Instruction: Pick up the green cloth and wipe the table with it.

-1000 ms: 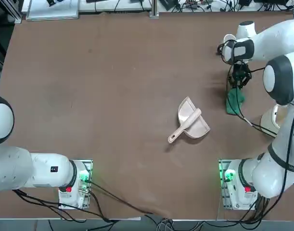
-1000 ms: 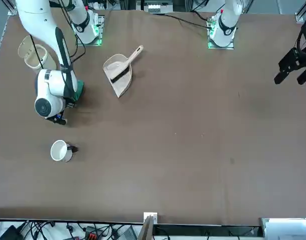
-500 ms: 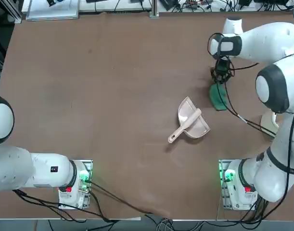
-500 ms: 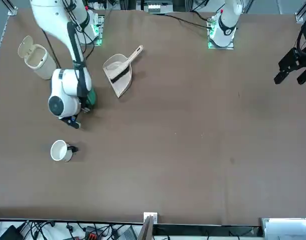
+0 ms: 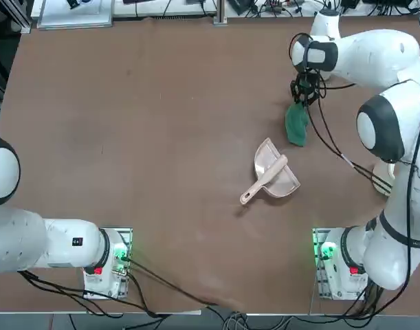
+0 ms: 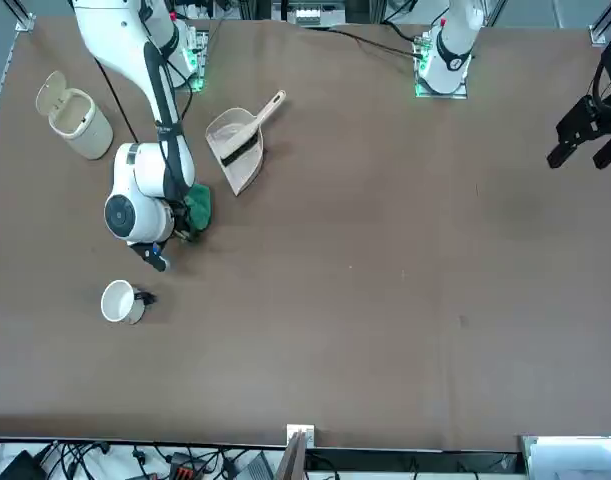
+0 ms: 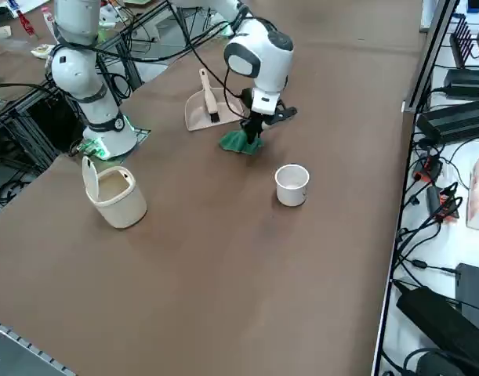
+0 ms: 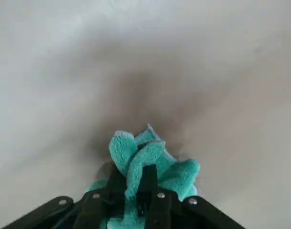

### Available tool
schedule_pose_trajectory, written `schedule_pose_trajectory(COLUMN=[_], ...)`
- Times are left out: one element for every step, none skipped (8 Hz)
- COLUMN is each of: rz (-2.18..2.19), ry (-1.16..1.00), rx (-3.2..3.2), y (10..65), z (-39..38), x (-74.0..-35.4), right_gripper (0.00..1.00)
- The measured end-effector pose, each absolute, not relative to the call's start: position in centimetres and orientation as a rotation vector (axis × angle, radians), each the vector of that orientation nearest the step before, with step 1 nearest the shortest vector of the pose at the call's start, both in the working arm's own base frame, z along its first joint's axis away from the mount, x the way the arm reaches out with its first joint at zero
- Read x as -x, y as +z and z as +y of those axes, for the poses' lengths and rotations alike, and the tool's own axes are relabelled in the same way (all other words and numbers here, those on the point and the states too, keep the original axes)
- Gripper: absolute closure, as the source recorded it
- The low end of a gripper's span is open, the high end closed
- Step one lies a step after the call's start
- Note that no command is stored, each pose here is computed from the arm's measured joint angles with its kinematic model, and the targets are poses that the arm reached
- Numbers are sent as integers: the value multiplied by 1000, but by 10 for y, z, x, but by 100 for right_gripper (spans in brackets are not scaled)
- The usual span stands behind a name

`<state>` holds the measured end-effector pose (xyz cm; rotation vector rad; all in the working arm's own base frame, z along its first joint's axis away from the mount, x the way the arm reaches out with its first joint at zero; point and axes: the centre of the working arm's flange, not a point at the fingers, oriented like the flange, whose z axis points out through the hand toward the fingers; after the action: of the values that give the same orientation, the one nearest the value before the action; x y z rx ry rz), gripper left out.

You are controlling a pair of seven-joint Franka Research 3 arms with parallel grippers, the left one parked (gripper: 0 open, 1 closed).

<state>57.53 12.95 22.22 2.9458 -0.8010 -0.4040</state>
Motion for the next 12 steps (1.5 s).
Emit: schedule_pose_trajectory(rz=[-803, -793, -772, -746, -708, -666, -631, -611, -603, -600, -594, -584], ry=[-385, -367, -350, -327, -303, -291, -293, -305, -314, -320, -321, -314], rx=[-2956, -2972, -2992, -3013, -3033, -3045, -3045, -3033, -3016, -3003, -2998, -3003], y=[231, 244, 260, 277, 289, 294, 291, 281, 268, 259, 255, 258], z=[130, 136, 148, 167, 191, 214, 231, 240, 242, 242, 243, 243], x=[-583, -592, -600, -607, -609, -606, -600, -596, -596, -597, -597, -599], right_gripper=[91, 91, 91, 91, 91, 91, 91, 89, 77, 57, 40, 22])
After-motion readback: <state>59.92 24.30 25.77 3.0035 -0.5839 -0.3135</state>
